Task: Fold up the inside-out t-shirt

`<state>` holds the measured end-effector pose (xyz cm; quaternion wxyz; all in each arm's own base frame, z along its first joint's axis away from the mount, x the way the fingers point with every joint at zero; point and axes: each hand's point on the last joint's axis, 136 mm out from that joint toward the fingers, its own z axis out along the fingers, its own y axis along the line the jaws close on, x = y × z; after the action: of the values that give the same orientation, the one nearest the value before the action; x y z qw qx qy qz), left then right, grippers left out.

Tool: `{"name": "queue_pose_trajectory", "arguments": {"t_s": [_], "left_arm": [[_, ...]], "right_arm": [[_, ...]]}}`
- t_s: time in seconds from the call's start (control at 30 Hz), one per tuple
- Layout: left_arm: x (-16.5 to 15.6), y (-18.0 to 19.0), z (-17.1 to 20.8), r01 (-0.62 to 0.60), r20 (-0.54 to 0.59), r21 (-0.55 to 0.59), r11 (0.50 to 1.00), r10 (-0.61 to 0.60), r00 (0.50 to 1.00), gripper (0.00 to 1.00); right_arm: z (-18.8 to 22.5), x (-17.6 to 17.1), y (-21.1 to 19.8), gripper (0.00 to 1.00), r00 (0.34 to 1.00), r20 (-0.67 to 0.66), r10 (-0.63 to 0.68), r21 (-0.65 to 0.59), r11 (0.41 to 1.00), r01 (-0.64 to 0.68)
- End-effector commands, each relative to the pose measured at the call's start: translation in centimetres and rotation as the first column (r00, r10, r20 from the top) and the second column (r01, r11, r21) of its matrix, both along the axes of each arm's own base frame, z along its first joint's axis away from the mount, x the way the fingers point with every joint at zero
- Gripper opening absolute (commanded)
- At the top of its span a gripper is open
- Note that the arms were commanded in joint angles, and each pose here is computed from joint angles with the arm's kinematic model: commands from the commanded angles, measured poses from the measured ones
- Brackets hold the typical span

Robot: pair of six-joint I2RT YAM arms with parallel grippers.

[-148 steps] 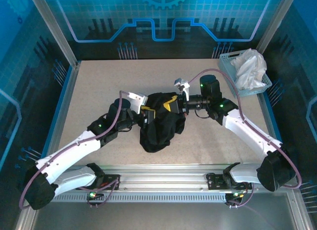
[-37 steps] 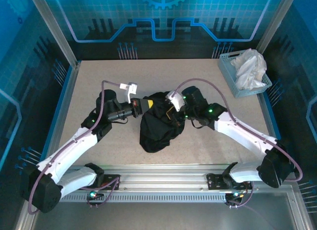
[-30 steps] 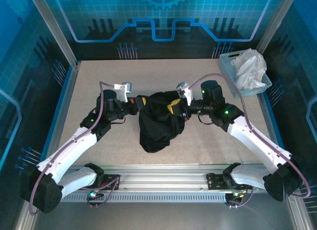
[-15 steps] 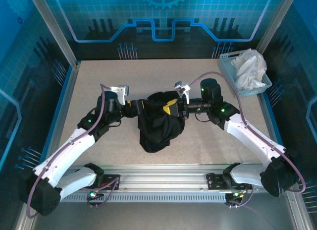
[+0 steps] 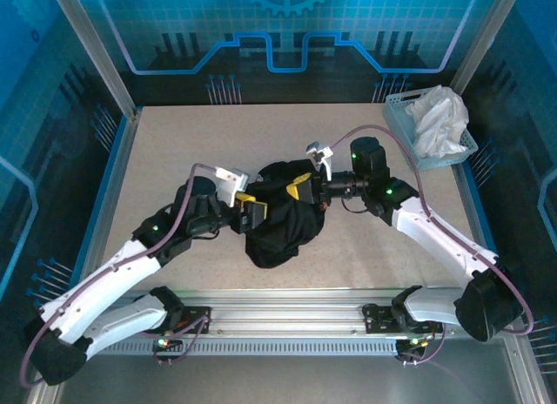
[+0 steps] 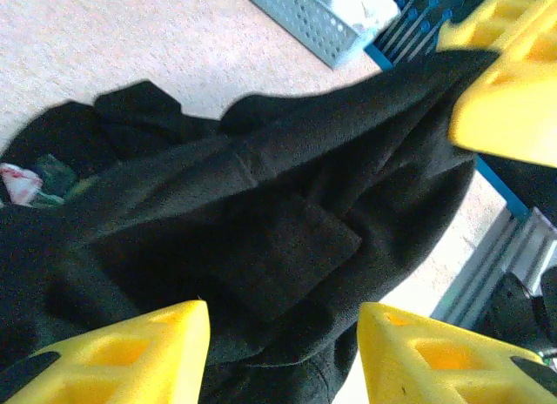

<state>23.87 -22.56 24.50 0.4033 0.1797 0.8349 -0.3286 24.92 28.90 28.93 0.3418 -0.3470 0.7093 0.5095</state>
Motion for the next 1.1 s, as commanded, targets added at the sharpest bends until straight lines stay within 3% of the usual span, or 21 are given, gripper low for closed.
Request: {"name": "queue_pose_trajectory", "arguments": {"t_s": [0.0,0.33,0.73,0.87,1.07], "left_arm": [[0.1,-1.9,1.6,0.078,0.023,-0.041,0.996,-0.077,0.997,0.49],[2.5,-2.5,0.5,0.034,0.019,0.014,0.999,-0.034,0.999,0.50],[4.4,-2.4,0.3,-0.012,0.023,0.023,1.000,0.012,1.000,0.33],[4.2,-2.2,0.5,-0.002,-0.006,-0.039,0.999,0.002,1.000,0.35],[3.1,-3.0,1.5,0.080,-0.008,-0.111,0.991,-0.082,0.997,0.46]], "right_arm": [[1.4,0.6,-0.2,0.00,0.999,0.029,-0.013,0.020,1.000,0.012],[1.2,0.3,-0.4,0.00,0.999,0.036,-0.014,0.012,1.000,0.014],[0.8,0.2,-0.5,0.00,0.999,0.042,-0.008,-0.008,1.000,0.009],[0.5,0.3,-0.8,0.00,0.998,0.050,-0.023,-0.030,0.999,0.024],[0.4,0.5,-0.7,0.00,0.999,0.041,-0.020,-0.033,0.999,0.021]]}}
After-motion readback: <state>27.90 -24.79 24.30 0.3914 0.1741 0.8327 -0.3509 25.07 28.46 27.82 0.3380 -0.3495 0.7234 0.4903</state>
